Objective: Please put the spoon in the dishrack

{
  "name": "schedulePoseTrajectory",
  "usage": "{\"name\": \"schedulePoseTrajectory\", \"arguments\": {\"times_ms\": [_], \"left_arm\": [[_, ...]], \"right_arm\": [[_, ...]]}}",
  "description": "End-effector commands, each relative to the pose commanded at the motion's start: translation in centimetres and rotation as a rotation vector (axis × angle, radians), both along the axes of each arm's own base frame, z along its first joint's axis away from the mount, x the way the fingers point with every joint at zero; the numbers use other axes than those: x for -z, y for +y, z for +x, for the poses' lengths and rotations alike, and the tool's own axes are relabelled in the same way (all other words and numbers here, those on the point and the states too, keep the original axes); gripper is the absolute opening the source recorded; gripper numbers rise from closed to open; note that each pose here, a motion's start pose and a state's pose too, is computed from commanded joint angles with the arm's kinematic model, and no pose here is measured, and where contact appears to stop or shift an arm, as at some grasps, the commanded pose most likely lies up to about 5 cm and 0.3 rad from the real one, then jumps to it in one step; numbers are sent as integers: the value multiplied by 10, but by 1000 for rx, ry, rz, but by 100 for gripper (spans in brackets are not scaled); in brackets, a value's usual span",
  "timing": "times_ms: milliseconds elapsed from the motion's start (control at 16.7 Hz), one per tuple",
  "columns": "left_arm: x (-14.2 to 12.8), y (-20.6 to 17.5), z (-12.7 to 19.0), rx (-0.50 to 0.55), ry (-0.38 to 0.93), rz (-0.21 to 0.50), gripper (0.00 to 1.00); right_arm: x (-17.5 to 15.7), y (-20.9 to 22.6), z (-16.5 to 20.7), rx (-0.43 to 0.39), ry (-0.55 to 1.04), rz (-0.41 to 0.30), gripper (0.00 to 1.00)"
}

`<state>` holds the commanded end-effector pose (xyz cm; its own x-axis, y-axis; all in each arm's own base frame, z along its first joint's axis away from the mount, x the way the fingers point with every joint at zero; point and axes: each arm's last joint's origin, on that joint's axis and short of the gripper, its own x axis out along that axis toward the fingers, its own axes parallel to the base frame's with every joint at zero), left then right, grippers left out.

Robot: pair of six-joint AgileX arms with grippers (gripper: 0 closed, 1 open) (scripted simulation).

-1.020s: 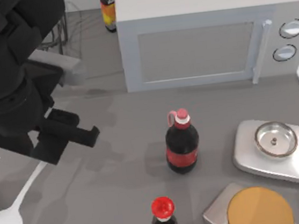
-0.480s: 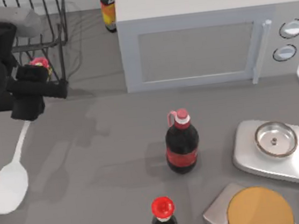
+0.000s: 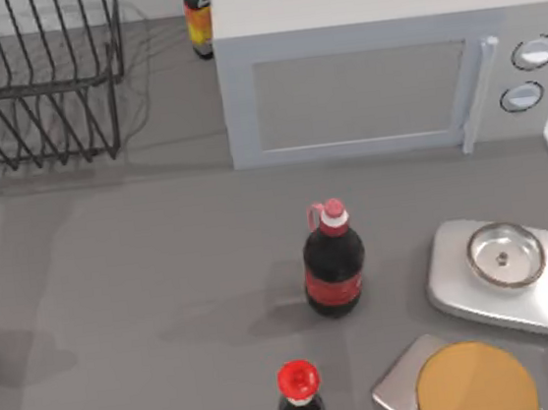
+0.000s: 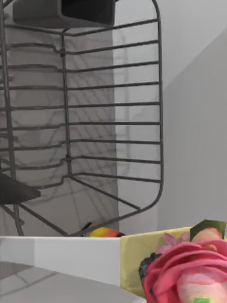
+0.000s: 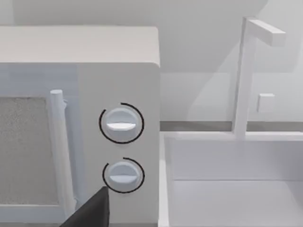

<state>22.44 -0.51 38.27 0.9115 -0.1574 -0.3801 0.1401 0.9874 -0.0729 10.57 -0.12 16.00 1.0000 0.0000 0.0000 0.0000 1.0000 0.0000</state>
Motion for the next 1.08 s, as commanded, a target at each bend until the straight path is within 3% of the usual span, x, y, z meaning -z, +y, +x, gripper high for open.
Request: {"name": "schedulePoseTrajectory", "arguments": {"times_ms": [180,360,780,1080], "left_arm": [[-22,23,-23,-82,-246,15,0],[-34,33,-41,-128,-379,37,0],[-35,34,-39,-130,-397,41,0],[-10,39,21,-124,-388,38,0]], "right_arm": [[0,0,0,0,0,0,100],[0,0,0,0,0,0,100],[0,0,0,0,0,0,100],[0,0,0,0,0,0,100]]}}
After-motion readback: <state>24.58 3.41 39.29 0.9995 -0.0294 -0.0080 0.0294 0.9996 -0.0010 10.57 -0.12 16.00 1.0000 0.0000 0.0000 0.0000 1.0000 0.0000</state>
